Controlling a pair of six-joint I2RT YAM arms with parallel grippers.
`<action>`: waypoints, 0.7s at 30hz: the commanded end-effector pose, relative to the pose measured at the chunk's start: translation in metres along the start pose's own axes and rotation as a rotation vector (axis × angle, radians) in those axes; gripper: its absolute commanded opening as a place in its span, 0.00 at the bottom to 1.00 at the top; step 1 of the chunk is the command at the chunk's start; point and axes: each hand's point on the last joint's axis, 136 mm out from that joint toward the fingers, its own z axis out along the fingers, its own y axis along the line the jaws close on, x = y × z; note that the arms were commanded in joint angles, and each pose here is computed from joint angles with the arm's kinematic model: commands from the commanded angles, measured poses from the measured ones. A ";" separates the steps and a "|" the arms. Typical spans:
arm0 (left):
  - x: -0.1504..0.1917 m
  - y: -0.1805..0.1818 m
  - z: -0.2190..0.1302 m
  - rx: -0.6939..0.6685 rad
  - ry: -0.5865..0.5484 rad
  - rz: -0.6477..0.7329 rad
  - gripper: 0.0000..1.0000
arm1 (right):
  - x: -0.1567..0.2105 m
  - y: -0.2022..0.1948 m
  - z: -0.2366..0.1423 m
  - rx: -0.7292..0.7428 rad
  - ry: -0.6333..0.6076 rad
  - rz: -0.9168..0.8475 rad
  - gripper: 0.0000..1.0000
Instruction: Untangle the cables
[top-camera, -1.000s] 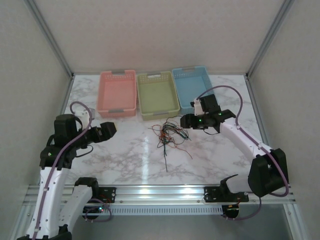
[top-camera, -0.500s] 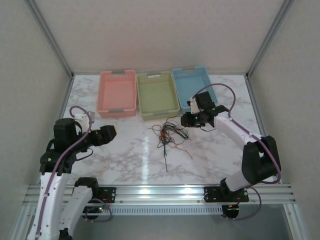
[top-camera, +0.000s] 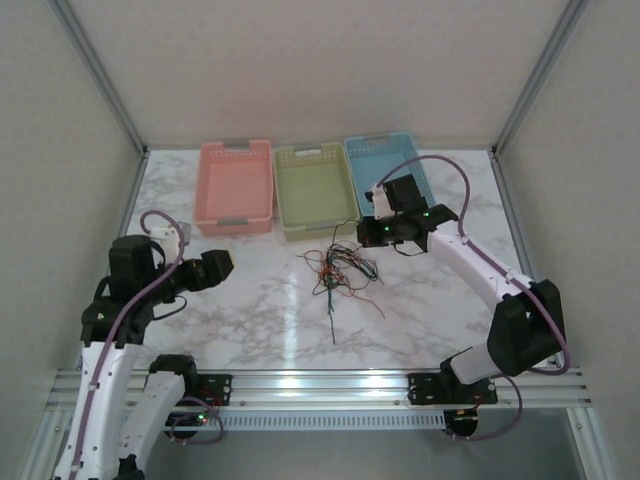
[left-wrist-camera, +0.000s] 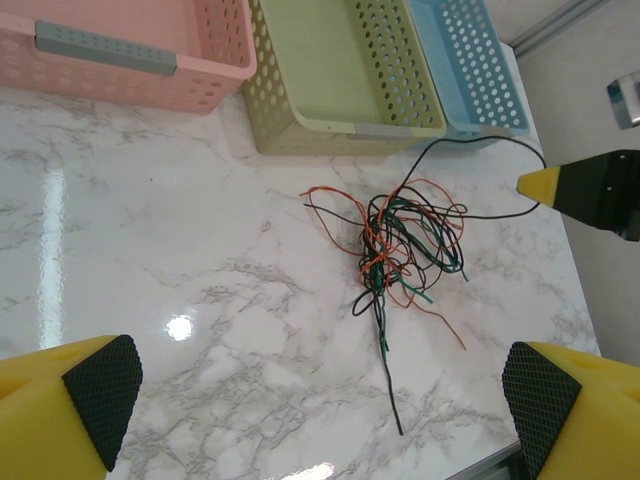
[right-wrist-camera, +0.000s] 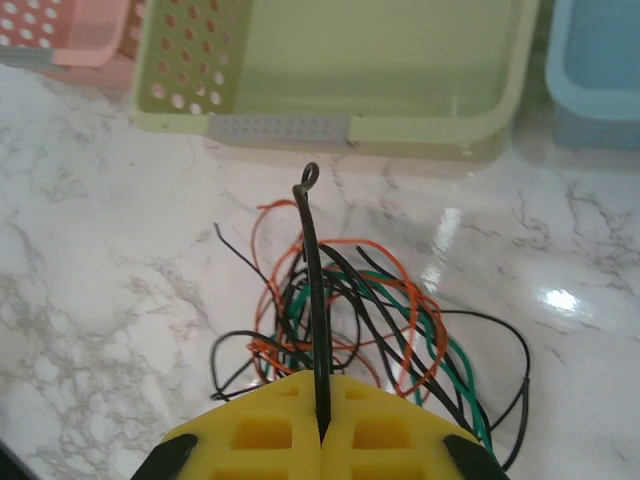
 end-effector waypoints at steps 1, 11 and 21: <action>0.002 0.001 0.002 0.000 0.004 0.012 0.96 | -0.017 0.034 -0.028 -0.064 -0.069 -0.076 0.00; -0.007 -0.016 0.007 0.086 0.026 -0.033 0.90 | -0.056 0.094 -0.082 -0.163 -0.217 -0.167 0.00; -0.013 -0.046 0.029 0.175 0.051 -0.009 0.87 | -0.087 0.132 -0.132 -0.244 -0.350 -0.161 0.00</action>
